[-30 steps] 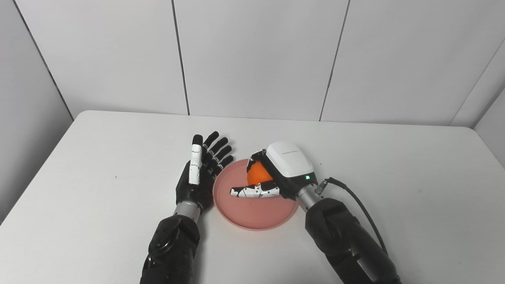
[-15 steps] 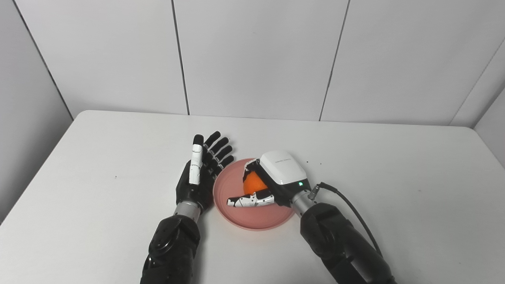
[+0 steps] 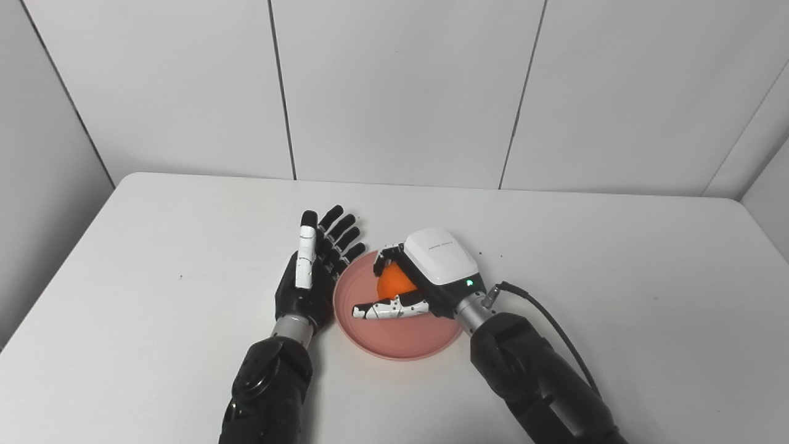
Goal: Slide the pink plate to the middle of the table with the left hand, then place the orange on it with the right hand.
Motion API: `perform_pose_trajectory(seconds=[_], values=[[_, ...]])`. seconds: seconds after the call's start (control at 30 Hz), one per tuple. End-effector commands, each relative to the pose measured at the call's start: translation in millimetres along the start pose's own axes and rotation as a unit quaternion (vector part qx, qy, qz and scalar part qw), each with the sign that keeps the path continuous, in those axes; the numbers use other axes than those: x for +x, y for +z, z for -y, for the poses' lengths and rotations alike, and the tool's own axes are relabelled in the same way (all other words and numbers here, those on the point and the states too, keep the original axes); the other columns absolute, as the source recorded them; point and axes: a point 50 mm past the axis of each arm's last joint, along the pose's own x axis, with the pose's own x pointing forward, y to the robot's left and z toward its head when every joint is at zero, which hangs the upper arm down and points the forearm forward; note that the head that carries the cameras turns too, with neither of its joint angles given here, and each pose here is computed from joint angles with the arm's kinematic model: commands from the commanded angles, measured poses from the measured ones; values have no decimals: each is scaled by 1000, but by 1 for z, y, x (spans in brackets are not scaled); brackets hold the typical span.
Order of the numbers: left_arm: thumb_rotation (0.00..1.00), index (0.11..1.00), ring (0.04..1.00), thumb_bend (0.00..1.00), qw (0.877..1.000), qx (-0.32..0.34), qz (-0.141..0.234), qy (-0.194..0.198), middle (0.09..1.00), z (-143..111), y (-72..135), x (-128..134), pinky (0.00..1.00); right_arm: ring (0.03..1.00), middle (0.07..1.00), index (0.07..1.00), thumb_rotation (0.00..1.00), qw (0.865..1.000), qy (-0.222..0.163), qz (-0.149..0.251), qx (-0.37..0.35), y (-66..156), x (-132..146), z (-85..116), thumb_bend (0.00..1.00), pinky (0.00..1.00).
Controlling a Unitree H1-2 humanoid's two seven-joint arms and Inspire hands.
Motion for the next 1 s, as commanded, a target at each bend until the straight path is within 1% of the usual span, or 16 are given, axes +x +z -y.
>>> perform_pose_trajectory(seconds=[0.0, 0.1, 0.17, 0.3, 0.37, 0.4, 0.43, 0.5, 0.53, 0.57, 0.67, 0.73, 0.87, 0.9, 0.97], values=[[773, 840, 846, 839, 999, -6, -48, 19, 827, -9, -20, -6, 808, 516, 610, 639, 925, 998, -51, 44, -13, 9, 14, 28, 943, 446], [777, 834, 847, 839, 999, -2, -47, 17, 822, -9, -20, -6, 795, 539, 630, 654, 923, 997, -60, 50, -9, 9, 14, 29, 945, 470], [776, 828, 856, 843, 999, -4, -45, 16, 831, -9, -20, -5, 788, 537, 632, 662, 925, 996, -65, 52, -9, 9, 15, 31, 941, 465], [760, 834, 906, 851, 999, -11, -44, 14, 886, -9, -19, -4, 829, 538, 632, 673, 943, 996, -75, 56, -6, 10, 15, 34, 935, 458], [767, 836, 912, 850, 999, -7, -45, 15, 899, -9, -19, -5, 822, 538, 632, 672, 943, 995, -83, 58, -2, 11, 15, 37, 930, 456], [770, 838, 912, 849, 999, -5, -45, 16, 905, -9, -19, -5, 814, 536, 631, 671, 940, 994, -87, 59, 0, 11, 15, 39, 922, 454], [780, 845, 891, 850, 999, -3, -45, 16, 889, -9, -18, -5, 810, 529, 628, 668, 922, 994, -90, 59, 2, 11, 16, 41, 901, 450], [785, 853, 884, 854, 999, -3, -47, 19, 888, -9, -18, -6, 817, 525, 627, 669, 914, 993, -98, 60, 4, 11, 16, 46, 890, 447], [779, 855, 874, 863, 999, -4, -48, 21, 880, -9, -18, -6, 826, 522, 627, 669, 933, 993, -102, 60, 4, 11, 16, 48, 875, 440], [777, 853, 867, 870, 999, -4, -48, 22, 871, -9, -18, -6, 835, 523, 628, 670, 942, 992, -112, 59, 10, 10, 16, 52, 859, 437], [782, 852, 873, 868, 999, -4, -49, 22, 863, -10, -18, -6, 856, 534, 632, 666, 928, 989, -138, 51, 27, 8, 17, 61, 830, 448], [779, 846, 863, 869, 998, -6, -49, 27, 846, -10, -17, -5, 857, 539, 636, 652, 978, 984, -167, 36, 53, 6, 18, 70, 826, 460], [763, 827, 854, 857, 999, -11, -44, 27, 819, -10, -15, -4, 872, 584, 657, 654, 999, 973, -210, 13, 98, 1, 19, 84, 803, 502], [760, 821, 853, 850, 999, -12, -42, 27, 813, -9, -15, -4, 872, 562, 649, 661, 1000, 969, -221, 8, 114, -2, 19, 87, 792, 465], [761, 817, 853, 840, 999, -10, -37, 29, 811, -9, -13, -3, 873, 536, 632, 660, 1000, 960, -240, -2, 146, -7, 19, 93, 782, 428]])
